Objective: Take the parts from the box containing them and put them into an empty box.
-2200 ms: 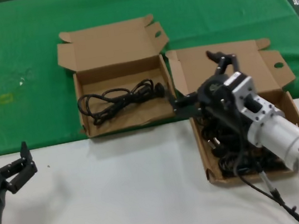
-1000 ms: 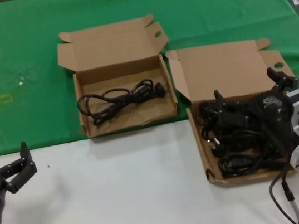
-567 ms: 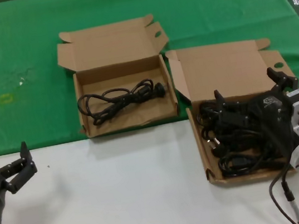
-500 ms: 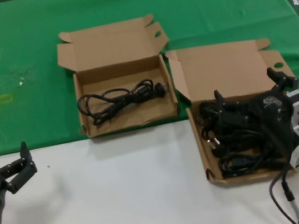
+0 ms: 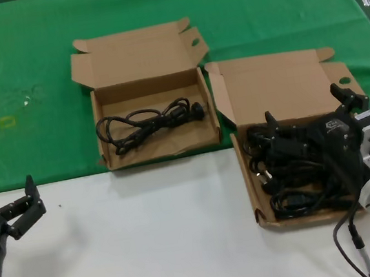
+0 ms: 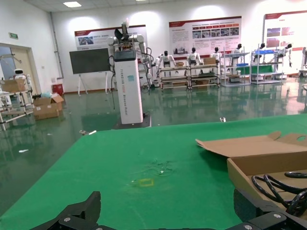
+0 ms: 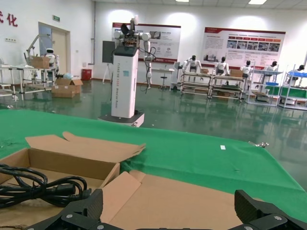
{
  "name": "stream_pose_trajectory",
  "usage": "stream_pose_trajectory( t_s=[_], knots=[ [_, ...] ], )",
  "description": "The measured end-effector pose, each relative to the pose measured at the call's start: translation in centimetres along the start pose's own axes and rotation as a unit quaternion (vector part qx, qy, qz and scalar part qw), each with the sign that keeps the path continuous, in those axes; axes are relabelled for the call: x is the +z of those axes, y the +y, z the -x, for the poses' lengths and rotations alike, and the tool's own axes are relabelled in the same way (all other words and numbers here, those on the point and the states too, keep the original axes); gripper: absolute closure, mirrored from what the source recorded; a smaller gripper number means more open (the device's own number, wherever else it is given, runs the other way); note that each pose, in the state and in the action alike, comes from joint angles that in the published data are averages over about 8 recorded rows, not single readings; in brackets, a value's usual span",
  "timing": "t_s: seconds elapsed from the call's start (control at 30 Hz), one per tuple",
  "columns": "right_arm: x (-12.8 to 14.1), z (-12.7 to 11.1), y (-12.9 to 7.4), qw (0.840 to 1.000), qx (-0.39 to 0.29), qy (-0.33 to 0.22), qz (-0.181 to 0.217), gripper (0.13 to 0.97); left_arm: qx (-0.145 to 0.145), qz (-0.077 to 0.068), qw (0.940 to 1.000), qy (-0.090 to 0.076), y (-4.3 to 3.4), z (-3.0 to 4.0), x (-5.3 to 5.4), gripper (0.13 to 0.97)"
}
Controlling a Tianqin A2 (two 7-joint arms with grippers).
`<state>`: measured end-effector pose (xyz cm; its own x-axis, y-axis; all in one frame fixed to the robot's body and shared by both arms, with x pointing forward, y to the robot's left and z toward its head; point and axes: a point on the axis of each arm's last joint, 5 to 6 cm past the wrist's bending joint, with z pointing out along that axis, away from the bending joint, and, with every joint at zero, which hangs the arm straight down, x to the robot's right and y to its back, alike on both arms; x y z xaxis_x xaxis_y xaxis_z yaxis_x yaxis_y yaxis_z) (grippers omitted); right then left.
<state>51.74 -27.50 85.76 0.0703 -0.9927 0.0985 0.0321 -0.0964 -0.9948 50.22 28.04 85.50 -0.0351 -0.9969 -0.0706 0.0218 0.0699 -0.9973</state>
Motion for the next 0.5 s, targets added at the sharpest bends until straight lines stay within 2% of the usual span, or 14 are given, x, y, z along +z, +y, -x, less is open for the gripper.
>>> stream_pose_trajectory(
  t_s=[0.5],
  knots=[
    [0.0,0.0,0.0,1.0,0.0,0.0,0.0,0.13,0.0,0.0,1.0,0.0,0.0,0.0,0.0,0.132]
  ],
)
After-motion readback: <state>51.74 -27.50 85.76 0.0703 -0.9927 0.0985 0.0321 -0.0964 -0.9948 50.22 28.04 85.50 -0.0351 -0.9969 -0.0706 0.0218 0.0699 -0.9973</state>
